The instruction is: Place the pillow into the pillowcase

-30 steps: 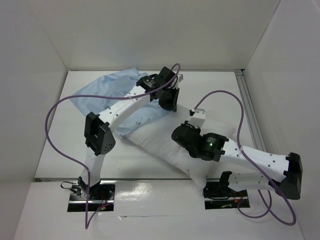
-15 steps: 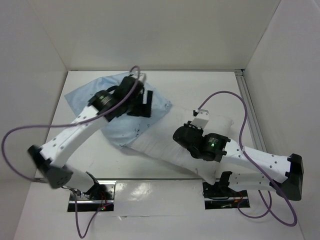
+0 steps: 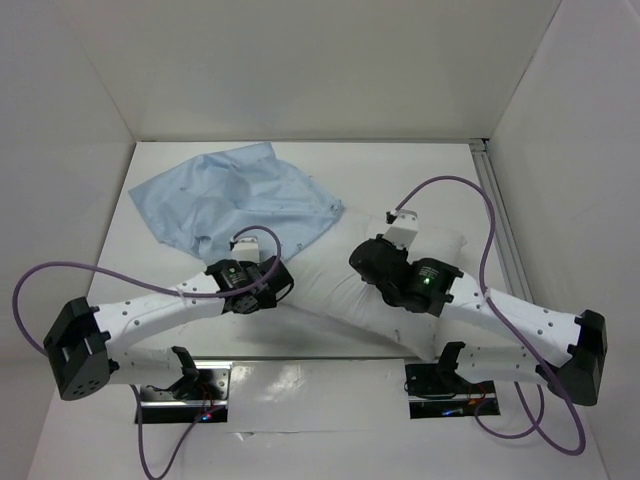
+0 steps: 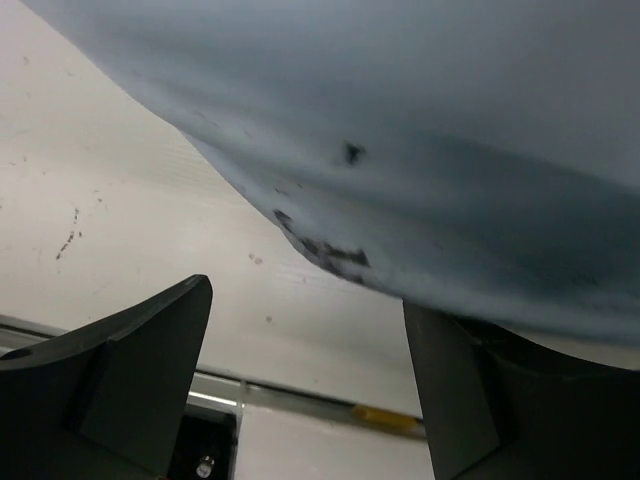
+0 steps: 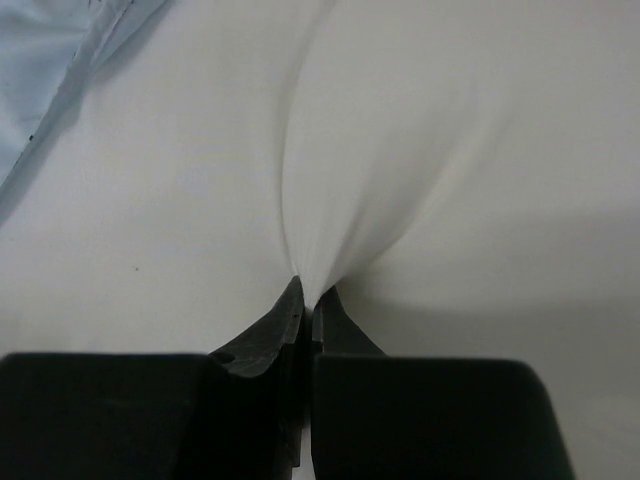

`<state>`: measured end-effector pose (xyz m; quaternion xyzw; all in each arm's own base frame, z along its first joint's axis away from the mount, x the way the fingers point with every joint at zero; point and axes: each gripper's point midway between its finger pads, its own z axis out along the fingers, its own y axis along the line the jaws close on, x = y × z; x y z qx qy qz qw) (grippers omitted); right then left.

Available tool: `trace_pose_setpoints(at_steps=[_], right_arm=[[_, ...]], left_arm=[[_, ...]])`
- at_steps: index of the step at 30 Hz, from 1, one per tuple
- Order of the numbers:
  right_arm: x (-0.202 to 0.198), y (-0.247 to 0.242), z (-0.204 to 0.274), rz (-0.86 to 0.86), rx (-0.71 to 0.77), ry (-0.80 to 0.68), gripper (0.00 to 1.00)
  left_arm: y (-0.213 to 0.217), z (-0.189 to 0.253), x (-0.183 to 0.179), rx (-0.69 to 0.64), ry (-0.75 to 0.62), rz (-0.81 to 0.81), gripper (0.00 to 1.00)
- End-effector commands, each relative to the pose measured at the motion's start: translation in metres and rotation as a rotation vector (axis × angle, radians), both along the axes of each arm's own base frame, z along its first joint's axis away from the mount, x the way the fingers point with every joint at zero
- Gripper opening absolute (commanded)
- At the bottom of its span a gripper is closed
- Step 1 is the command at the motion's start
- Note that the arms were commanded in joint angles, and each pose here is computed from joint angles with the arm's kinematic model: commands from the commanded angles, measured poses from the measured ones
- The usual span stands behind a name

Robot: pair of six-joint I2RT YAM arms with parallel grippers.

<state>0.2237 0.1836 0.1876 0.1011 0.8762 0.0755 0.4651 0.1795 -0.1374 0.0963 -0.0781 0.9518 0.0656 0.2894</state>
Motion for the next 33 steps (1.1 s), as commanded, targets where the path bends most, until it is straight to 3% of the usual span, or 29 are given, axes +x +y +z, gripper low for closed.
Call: trace_pose_setpoints(at_steps=[1,7,11,12,14,15,17,21,26,27,31,33], right_arm=[[0.012,0.001,0.03,-0.013,0.06,-0.068,0.0],[0.015,-0.008,0.03,-0.022,0.063,-0.059,0.0],[0.017,-0.015,0.034,-0.035,0.073,-0.066,0.0],[0.017,-0.013,0.034,-0.028,0.077,-0.061,0.0],[0.017,-0.014,0.033,-0.024,0.072,-0.056,0.0],[0.019,-0.016,0.037,-0.033,0.086,-0.067,0.0],[0.019,-0.014,0.034,-0.021,0.085,-0.064,0.0],[0.023,-0.009,0.034,-0.012,0.092,-0.058,0.0],[0.054,-0.004,0.069,-0.065,0.13,-0.144,0.0],[0.062,-0.004,0.074,-0.071,0.108,-0.15,0.0],[0.088,-0.001,0.131,-0.094,0.203,-0.288,0.0],[0.094,0.006,0.108,-0.112,0.205,-0.253,0.0]], left_arm=[[0.02,0.006,0.021,0.027,-0.142,0.165,0.9],[0.039,-0.005,0.042,0.077,-0.192,0.228,0.83],[0.045,-0.004,0.056,0.079,-0.209,0.232,0.71],[0.046,-0.004,0.058,0.079,-0.212,0.235,0.59],[0.046,-0.002,0.059,0.071,-0.208,0.225,0.44],[0.044,0.002,0.062,0.061,-0.217,0.227,0.24],[0.042,0.006,0.066,0.066,-0.208,0.208,0.0],[0.019,0.025,0.072,0.029,-0.21,0.113,0.0],[-0.095,0.101,0.079,-0.314,-0.255,-0.314,0.0],[-0.115,0.137,0.083,-0.392,-0.294,-0.371,0.0],[-0.165,0.191,0.066,-0.557,-0.293,-0.61,0.0],[-0.174,0.19,0.056,-0.605,-0.259,-0.662,0.0]])
